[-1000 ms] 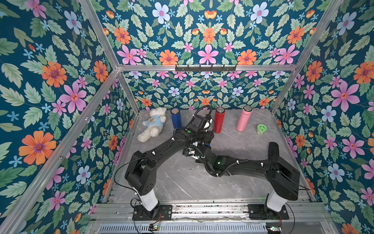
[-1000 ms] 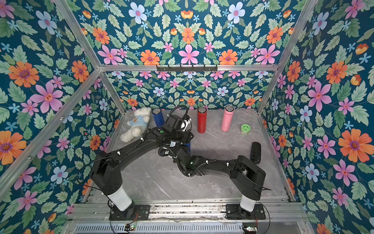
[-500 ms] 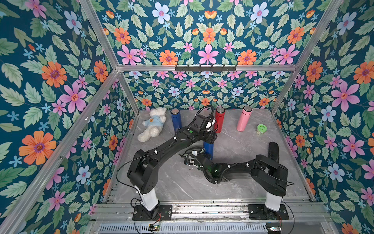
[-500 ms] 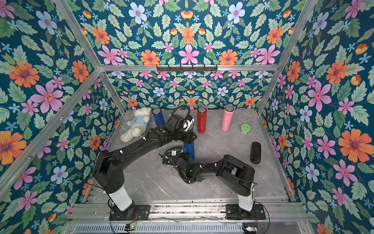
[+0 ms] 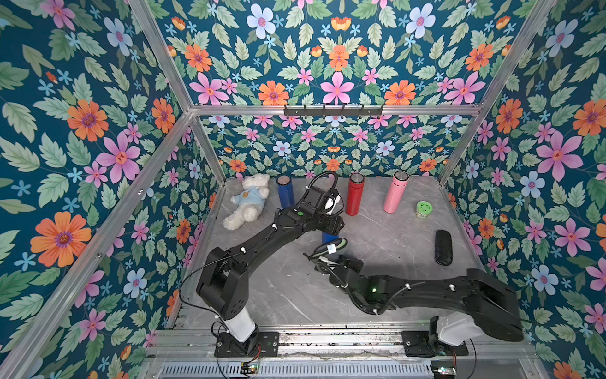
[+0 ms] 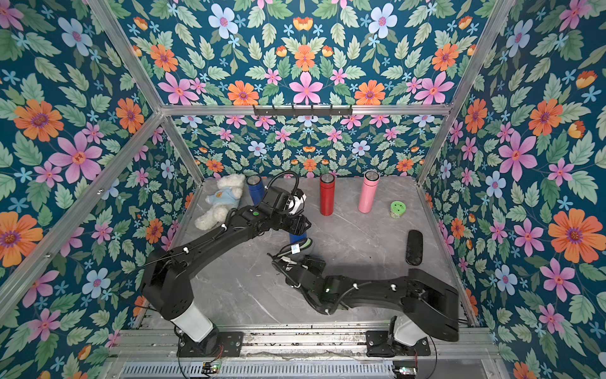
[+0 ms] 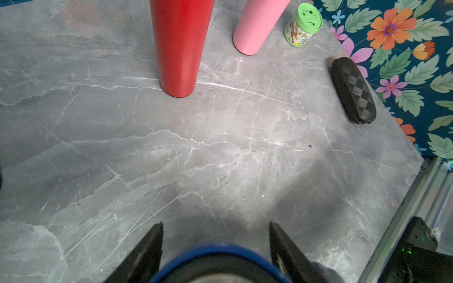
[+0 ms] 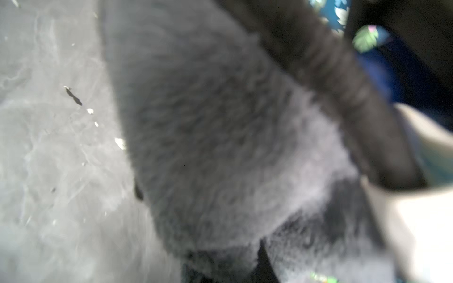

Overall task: Wipe the surface of the thermos
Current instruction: Wipe the dirt from the surface of the thermos.

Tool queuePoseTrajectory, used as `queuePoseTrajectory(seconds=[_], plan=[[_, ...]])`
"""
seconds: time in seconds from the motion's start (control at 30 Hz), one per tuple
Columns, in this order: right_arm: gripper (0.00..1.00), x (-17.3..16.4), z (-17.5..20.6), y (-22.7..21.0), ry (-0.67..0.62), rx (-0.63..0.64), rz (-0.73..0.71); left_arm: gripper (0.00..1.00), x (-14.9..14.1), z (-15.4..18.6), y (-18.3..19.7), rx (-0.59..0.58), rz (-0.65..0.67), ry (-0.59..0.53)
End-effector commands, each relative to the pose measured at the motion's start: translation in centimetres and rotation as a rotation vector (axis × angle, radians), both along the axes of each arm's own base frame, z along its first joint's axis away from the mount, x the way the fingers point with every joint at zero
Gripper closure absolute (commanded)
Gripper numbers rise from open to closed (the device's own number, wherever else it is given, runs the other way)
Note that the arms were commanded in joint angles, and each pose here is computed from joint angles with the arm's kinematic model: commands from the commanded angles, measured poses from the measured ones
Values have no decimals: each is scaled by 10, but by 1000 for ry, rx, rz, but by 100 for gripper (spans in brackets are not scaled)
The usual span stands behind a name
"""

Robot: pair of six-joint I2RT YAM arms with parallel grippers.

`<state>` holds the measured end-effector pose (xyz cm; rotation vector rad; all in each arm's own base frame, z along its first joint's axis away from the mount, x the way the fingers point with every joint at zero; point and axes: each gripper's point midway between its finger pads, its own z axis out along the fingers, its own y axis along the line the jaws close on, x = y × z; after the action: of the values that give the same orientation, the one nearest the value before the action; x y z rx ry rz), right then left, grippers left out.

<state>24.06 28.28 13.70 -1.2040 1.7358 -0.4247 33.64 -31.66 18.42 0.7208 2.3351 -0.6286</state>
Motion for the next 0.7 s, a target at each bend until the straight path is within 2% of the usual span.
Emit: queuePoseTrajectory(seconds=[0.0, 0.17, 0.3, 0.4, 0.57, 0.67], plan=[[100, -20, -6, -36, 125, 99, -109, 100, -17, -16, 4, 15, -88, -19], [100, -34, 20, -58, 250, 330, -144, 100, -29, -3, -4, -117, -196, -192], [100, -31, 39, -70, 438, 586, -177, 100, -50, 11, -9, -223, -333, -387], [100, -22, 55, -72, 572, 760, -195, 100, -68, 19, -14, -299, -436, -493], [100, 0, 77, -60, 669, 869, -203, 100, -94, 26, -18, -416, -562, -675], [100, 17, 90, -49, 706, 934, -184, 100, -103, 26, -19, -460, -608, -725]])
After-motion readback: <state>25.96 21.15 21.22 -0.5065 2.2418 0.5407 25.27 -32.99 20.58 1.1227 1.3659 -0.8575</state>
